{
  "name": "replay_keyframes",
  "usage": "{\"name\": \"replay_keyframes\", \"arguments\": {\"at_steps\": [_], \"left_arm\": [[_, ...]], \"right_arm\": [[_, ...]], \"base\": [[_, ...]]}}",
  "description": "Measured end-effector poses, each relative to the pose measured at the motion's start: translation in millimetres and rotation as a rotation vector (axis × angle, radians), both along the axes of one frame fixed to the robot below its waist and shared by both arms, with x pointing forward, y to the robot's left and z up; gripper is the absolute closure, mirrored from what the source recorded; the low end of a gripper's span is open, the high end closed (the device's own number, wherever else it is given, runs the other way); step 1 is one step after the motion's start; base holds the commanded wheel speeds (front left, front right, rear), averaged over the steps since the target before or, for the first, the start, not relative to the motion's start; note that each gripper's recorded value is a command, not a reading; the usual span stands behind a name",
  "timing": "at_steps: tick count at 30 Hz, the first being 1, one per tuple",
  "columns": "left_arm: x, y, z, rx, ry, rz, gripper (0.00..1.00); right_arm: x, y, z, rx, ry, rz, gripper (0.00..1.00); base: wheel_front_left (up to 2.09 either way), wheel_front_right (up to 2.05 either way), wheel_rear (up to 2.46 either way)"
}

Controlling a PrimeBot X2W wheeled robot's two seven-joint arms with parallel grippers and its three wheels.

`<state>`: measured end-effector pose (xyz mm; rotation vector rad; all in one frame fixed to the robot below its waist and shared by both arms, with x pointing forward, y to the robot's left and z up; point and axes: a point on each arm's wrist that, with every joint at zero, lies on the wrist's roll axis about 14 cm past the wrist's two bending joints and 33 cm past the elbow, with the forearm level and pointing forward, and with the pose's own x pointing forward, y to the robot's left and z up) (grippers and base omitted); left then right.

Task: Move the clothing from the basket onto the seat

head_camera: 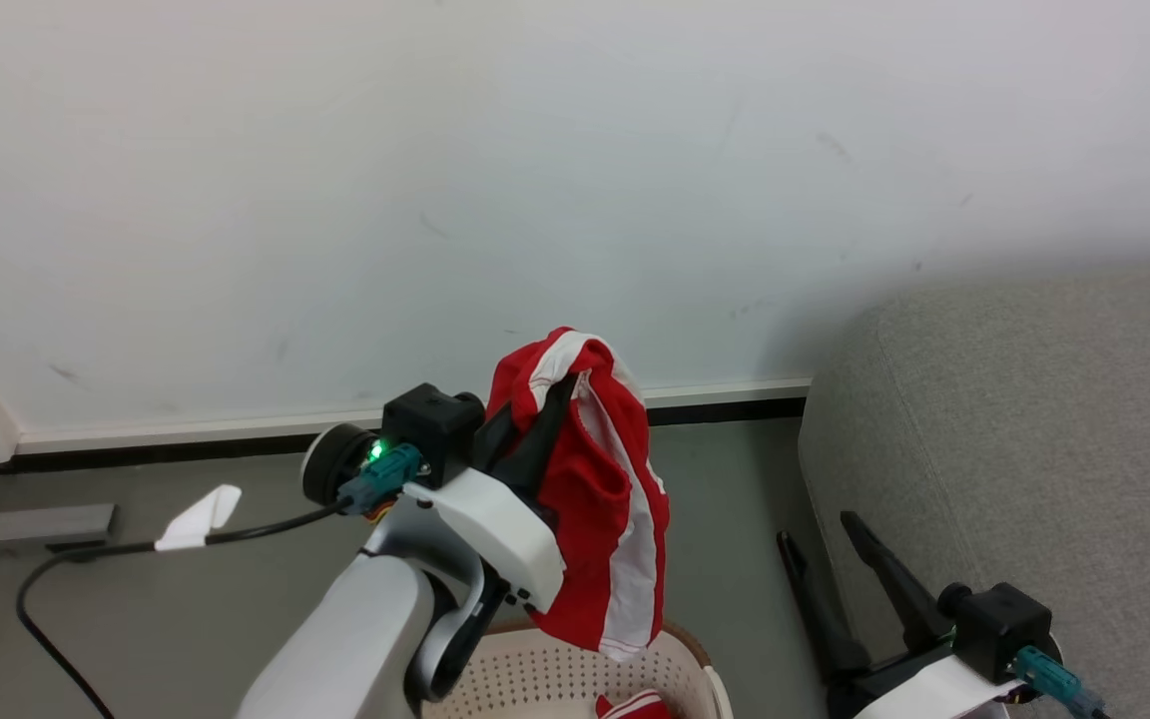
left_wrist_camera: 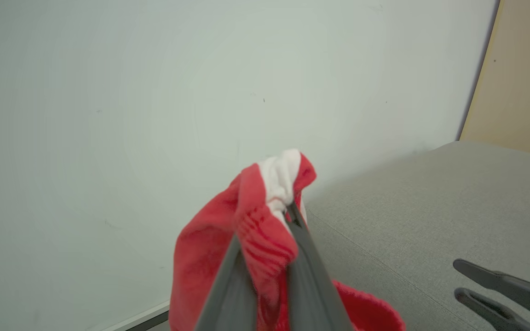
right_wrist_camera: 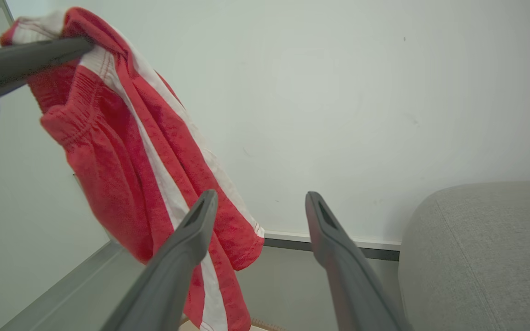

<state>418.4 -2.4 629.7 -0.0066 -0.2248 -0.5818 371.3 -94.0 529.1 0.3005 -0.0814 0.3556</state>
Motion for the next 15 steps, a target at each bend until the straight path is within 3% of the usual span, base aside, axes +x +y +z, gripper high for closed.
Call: {"name": "replay_keyframes", "arguments": {"at_steps": [15], "left_arm": [[-28, -12, 14, -0.008, -0.037, -0.058, 1.00]], "right_arm": [[2, 77, -21, -0.093, 0.076, 0.258, 0.00]], "base": [[0.00, 0.00, 0.00]]}}
